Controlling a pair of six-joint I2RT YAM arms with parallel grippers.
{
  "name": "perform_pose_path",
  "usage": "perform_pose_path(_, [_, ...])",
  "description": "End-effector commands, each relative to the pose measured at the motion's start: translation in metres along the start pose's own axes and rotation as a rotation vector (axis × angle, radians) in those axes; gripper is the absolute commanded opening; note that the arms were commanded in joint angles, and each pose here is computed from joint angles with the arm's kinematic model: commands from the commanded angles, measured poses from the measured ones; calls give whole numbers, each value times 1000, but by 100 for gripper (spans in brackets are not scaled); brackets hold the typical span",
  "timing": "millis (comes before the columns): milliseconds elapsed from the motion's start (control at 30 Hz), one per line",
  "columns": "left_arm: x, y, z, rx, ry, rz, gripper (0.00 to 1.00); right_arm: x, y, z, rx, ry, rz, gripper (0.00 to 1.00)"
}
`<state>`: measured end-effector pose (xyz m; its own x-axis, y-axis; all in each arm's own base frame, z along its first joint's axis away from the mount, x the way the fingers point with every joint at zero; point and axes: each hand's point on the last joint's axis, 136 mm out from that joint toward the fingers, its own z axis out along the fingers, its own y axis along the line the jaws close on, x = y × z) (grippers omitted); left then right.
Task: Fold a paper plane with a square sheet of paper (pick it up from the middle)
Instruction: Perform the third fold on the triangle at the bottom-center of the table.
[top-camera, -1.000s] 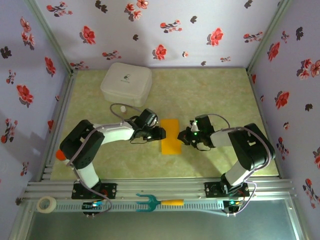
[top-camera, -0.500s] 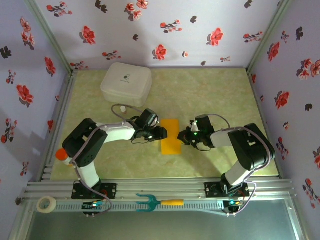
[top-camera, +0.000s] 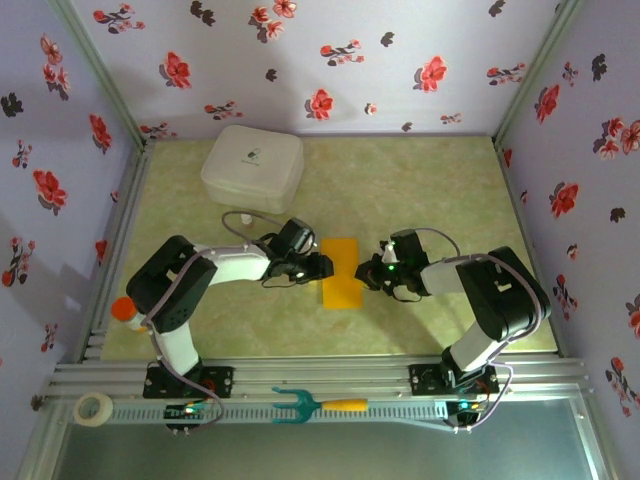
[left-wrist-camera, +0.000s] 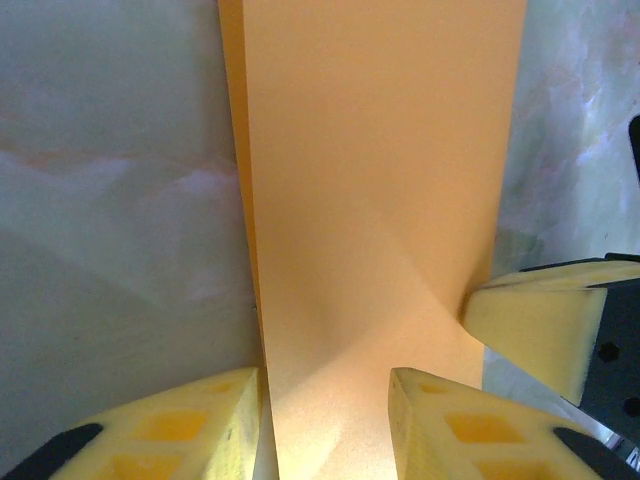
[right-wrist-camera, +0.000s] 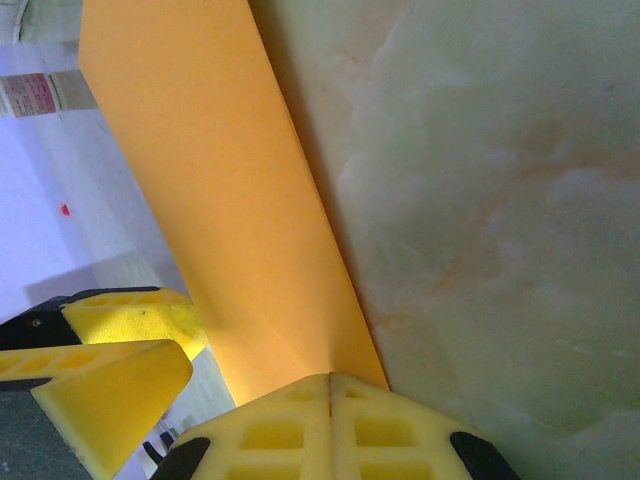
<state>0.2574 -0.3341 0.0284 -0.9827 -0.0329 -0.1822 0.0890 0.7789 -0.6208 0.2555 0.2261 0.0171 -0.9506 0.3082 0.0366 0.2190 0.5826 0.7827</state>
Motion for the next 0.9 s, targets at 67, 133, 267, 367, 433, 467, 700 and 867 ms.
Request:
perform_pose_path(67, [4, 6, 4, 8, 20, -28, 37, 6, -30, 3, 97, -1, 73, 7])
perform_pose_path(133, [4, 5, 3, 11, 16, -28, 37, 6, -30, 2, 100, -3, 72, 7])
perform_pose_path(267, [1, 4, 0, 18, 6, -26, 35, 6, -30, 2, 101, -3, 74, 7])
perform_pose_path(367, [-1, 5, -3, 27, -5, -33, 33, 5, -29, 2, 99, -5, 73, 7])
perform_pose_path(433, [-3, 3, -6, 49, -18, -41, 33, 5, -29, 2, 101, -4, 73, 7])
perform_pose_path(467, [-4, 2, -7, 57, -20, -43, 33, 5, -29, 2, 102, -4, 73, 7])
perform_pose_path(700, [-3, 1, -6, 92, -16, -55, 31, 4, -28, 2, 102, -7, 74, 7])
perform_pose_path(867, [-5, -1, -7, 105, -20, -61, 29, 4, -29, 2, 104, -6, 73, 7])
